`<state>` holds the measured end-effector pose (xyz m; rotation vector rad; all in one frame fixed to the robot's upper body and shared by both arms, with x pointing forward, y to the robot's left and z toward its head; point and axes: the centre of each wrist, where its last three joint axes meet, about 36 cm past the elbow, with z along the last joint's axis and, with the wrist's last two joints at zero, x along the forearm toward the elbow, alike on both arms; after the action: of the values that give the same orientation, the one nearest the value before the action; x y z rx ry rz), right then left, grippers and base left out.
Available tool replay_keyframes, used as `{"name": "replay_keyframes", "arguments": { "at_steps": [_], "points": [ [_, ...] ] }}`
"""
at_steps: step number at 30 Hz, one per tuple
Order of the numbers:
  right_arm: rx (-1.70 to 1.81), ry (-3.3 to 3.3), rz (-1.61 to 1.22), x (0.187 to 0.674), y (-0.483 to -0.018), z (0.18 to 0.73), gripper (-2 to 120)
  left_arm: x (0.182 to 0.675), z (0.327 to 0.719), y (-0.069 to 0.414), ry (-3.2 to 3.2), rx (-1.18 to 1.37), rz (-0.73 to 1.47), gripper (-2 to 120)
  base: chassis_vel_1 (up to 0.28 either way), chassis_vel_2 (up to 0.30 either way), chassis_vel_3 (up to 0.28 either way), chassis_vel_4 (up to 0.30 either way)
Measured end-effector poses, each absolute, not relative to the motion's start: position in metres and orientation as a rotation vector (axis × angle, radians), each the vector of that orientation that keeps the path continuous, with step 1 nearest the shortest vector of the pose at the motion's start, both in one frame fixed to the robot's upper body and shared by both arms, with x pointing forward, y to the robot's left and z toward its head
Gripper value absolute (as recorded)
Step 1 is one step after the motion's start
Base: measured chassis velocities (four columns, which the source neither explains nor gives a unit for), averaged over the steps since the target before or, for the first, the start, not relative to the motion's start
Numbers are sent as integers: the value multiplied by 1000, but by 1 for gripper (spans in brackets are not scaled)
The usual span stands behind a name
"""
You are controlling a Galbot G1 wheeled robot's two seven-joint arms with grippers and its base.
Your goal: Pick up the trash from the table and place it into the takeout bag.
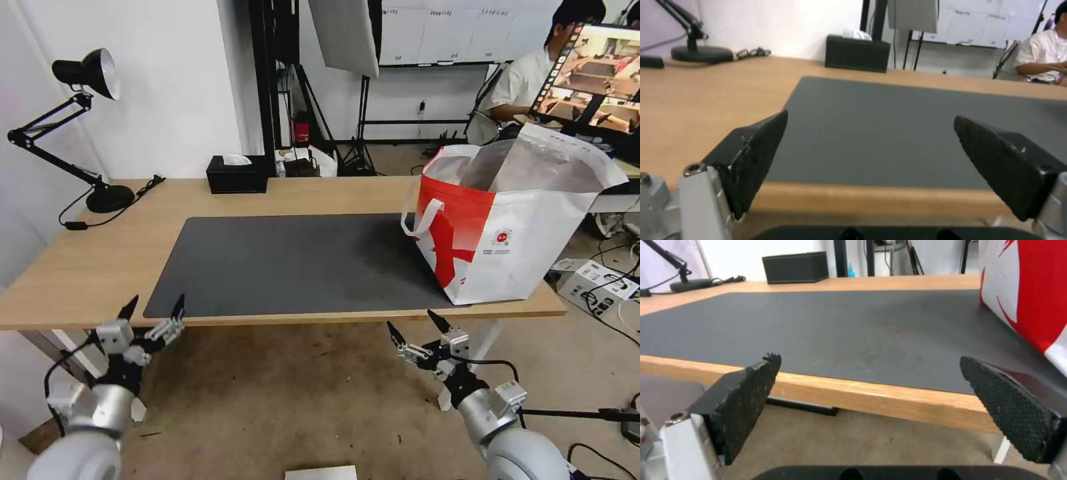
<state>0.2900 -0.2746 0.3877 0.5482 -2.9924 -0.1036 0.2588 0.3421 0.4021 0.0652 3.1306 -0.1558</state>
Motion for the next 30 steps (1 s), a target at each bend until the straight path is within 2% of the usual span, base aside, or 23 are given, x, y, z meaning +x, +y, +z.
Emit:
{"name": "replay_keyframes", "arguments": {
  "at_steps": [8, 30],
  "points": [
    [548, -2992, -104, 290, -275, 388, 100, 240, 386, 339, 3148, 61, -191, 100, 0, 0, 0, 0],
    [548, -2992, -104, 290, -275, 388, 100, 241, 384, 342, 3144, 57, -195, 100, 0, 0, 0, 0]
  ]
}}
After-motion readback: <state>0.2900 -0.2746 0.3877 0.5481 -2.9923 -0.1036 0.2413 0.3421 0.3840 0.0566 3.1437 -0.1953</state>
